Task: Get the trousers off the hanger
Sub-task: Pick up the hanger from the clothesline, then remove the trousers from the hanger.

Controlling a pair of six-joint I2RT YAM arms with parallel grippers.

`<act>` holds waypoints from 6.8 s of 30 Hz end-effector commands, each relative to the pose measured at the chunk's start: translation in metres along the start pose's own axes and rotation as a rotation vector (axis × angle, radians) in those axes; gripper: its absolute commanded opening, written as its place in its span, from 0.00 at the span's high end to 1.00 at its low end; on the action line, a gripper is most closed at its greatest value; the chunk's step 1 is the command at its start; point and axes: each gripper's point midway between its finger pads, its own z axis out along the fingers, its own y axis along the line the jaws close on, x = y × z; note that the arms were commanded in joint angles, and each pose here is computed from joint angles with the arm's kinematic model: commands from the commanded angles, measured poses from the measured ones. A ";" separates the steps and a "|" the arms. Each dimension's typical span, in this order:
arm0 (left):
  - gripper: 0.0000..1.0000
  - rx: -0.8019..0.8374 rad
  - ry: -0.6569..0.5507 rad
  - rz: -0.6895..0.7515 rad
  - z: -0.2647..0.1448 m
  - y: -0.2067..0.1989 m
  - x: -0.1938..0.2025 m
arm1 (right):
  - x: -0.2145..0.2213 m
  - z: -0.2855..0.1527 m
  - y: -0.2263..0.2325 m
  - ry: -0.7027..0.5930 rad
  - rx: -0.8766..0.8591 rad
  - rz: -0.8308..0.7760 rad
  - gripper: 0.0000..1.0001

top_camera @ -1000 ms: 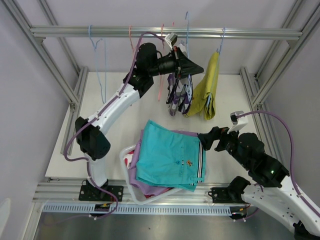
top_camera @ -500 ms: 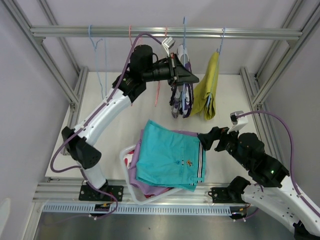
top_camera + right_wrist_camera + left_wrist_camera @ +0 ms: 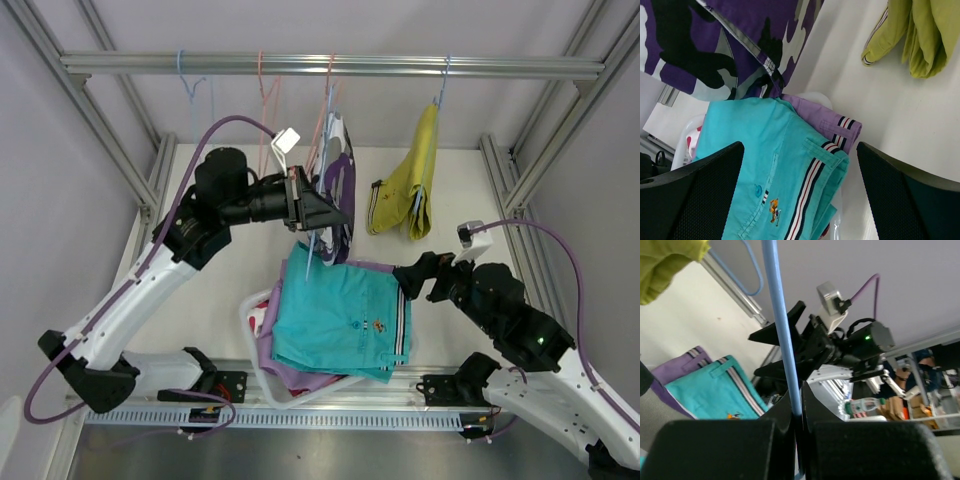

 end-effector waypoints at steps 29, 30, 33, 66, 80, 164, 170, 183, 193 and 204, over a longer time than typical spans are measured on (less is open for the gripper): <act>0.99 -0.162 -0.261 0.247 -0.020 0.100 -0.015 | -0.027 0.070 0.058 -0.090 -0.057 -0.146 0.04; 0.99 -0.175 -0.265 0.243 -0.020 0.104 -0.017 | -0.020 0.074 0.067 -0.081 -0.068 -0.190 0.04; 0.99 -0.203 -0.274 0.233 -0.019 0.113 -0.019 | -0.026 0.077 0.083 -0.139 -0.071 -0.240 0.04; 1.00 -0.189 -0.264 0.246 -0.020 0.108 -0.021 | -0.035 0.193 0.085 -0.127 -0.030 -0.357 0.00; 0.99 -0.181 -0.249 0.236 -0.018 0.109 -0.018 | -0.025 0.211 0.115 -0.138 -0.240 -0.346 0.02; 1.00 -0.364 -0.207 0.214 -0.010 0.143 -0.004 | -0.198 0.114 0.116 -0.321 -0.120 -0.251 1.00; 1.00 -0.450 -0.197 0.208 -0.012 0.158 -0.006 | -0.220 0.098 0.126 -0.345 -0.123 -0.263 1.00; 0.99 -0.464 -0.176 0.190 -0.009 0.163 -0.004 | -0.288 0.078 0.128 -0.428 0.016 -0.265 1.00; 1.00 -0.462 -0.163 0.185 -0.007 0.165 -0.002 | -0.330 0.034 0.135 -0.523 0.010 -0.251 1.00; 0.99 -0.491 -0.132 0.175 0.000 0.176 0.005 | -0.356 -0.017 0.140 -0.606 -0.044 -0.205 1.00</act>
